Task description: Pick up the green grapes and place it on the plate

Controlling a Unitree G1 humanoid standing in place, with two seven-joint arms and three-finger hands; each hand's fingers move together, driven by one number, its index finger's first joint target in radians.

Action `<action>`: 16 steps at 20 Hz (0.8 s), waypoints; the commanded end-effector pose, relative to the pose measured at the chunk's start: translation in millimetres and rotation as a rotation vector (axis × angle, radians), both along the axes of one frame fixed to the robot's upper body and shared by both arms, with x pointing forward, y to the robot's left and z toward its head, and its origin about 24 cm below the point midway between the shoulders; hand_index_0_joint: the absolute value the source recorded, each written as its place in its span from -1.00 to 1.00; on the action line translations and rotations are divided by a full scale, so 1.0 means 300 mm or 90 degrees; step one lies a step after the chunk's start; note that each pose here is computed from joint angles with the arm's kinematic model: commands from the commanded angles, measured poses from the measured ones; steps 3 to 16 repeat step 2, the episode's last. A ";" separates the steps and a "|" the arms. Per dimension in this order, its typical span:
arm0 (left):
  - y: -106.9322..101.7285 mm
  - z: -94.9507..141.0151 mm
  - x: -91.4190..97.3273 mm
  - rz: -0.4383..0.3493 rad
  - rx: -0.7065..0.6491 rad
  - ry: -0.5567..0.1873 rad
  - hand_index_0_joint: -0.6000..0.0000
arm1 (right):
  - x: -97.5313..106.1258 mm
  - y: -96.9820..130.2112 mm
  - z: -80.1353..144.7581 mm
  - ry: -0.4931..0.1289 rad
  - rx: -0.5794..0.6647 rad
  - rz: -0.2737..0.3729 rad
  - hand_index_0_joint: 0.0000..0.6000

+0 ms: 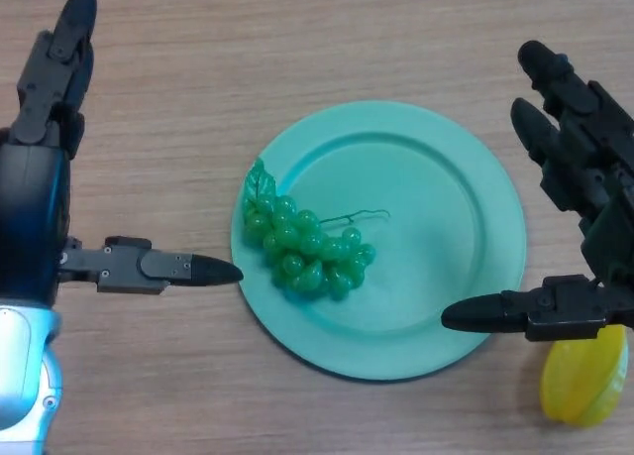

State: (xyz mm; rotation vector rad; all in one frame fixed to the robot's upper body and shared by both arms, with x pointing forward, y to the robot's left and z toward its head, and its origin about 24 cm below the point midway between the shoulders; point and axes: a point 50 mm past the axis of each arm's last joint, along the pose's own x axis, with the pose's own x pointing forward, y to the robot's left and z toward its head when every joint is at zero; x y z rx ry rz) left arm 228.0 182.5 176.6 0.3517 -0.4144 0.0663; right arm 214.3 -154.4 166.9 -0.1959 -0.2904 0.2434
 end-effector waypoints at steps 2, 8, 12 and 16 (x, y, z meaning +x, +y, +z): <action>0.012 0.089 -0.040 -0.007 0.035 -0.116 1.00 | -0.037 0.009 0.100 -0.152 0.005 0.012 -1.00; 0.012 0.089 -0.040 -0.007 0.035 -0.116 1.00 | -0.037 0.009 0.100 -0.152 0.005 0.012 -1.00; 0.012 0.089 -0.040 -0.007 0.035 -0.116 1.00 | -0.037 0.009 0.100 -0.152 0.005 0.012 -1.00; 0.012 0.089 -0.040 -0.007 0.035 -0.116 1.00 | -0.037 0.009 0.100 -0.152 0.005 0.012 -1.00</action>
